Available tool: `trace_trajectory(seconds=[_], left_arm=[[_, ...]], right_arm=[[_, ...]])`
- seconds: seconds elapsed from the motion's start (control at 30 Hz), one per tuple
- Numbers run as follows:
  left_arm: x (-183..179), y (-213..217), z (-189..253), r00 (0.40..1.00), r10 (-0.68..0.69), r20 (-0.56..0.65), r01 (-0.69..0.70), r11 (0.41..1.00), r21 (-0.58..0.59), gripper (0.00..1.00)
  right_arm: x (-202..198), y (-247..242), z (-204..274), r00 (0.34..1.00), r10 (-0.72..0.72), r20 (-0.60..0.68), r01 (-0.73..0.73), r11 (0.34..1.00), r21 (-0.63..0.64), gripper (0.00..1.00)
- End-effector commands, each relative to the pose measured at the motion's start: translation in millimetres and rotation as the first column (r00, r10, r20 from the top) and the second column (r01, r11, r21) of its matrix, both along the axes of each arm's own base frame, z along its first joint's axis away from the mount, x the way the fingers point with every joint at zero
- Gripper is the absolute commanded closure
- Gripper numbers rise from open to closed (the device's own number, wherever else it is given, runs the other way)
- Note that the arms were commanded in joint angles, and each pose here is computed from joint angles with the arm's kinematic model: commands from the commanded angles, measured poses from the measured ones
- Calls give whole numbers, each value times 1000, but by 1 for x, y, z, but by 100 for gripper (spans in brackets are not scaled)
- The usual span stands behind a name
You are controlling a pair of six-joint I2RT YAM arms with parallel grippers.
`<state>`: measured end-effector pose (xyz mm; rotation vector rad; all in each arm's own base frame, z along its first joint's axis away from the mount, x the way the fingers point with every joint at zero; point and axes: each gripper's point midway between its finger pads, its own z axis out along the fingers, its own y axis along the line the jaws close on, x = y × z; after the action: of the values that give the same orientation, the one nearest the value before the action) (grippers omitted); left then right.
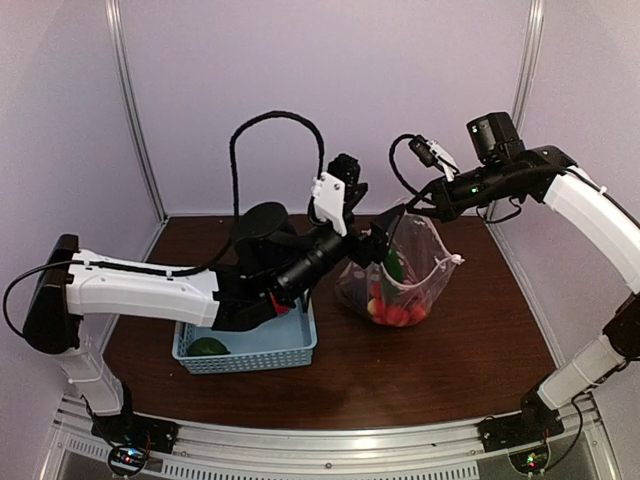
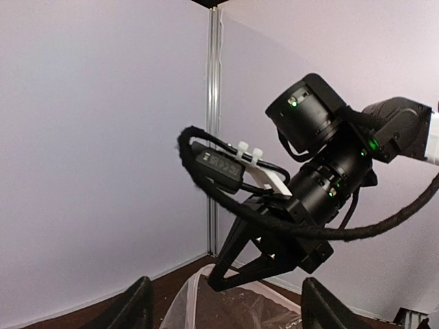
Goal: Place the food in the zip-top bag and seal the zipper
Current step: Place the fake vegetable in the zipper food storage bag, then adjust the zipper food storage bag at the center of the board.
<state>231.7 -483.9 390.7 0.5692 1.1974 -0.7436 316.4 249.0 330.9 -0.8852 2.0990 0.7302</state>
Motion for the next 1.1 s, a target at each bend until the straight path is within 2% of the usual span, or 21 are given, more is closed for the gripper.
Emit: trace_trajectory(seconds=[0.0,0.07,0.2,0.37,0.47,0.63,0.7,0.8,0.87,0.97,1.03,1.07], left_arm=[[-5,28,-8,968,-22,-249,-8,993,-119,32],[2,30,-27,916,-5,-401,-47,992,-119,38],[4,23,-56,803,-9,-597,-70,992,-109,44],[-3,2,-87,678,-37,-734,-31,996,-79,56],[-2,0,-101,639,-33,-769,-42,996,-78,63],[2,-4,-111,621,16,-784,-43,999,-14,73],[5,-1,-121,598,63,-799,-50,998,41,82],[9,2,-122,596,71,-800,-56,997,47,99],[16,0,-117,612,64,-788,-54,998,39,100],[52,-11,-97,653,48,-756,-54,998,18,100],[75,-28,-64,690,-4,-724,-9,1000,-14,100],[76,-40,-31,720,-57,-691,27,998,-54,100]], right_arm=[[6,5,3,1000,4,17,-4,999,39,100],[10,7,4,1000,3,21,-4,999,40,100],[17,11,10,999,3,43,-5,999,47,100],[21,12,11,998,-2,57,-1,999,51,100],[17,14,8,998,5,67,-7,999,35,100],[10,14,2,995,6,100,-4,1000,-12,100],[7,15,0,994,11,112,-8,1000,-27,100],[5,13,-5,993,2,118,3,999,-49,100],[16,3,-9,989,-59,138,73,993,-96,100],[54,-31,-5,961,-174,214,217,957,-194,100],[91,-67,10,930,-286,230,334,918,-213,100],[99,-80,26,920,-320,225,364,911,-194,100]])
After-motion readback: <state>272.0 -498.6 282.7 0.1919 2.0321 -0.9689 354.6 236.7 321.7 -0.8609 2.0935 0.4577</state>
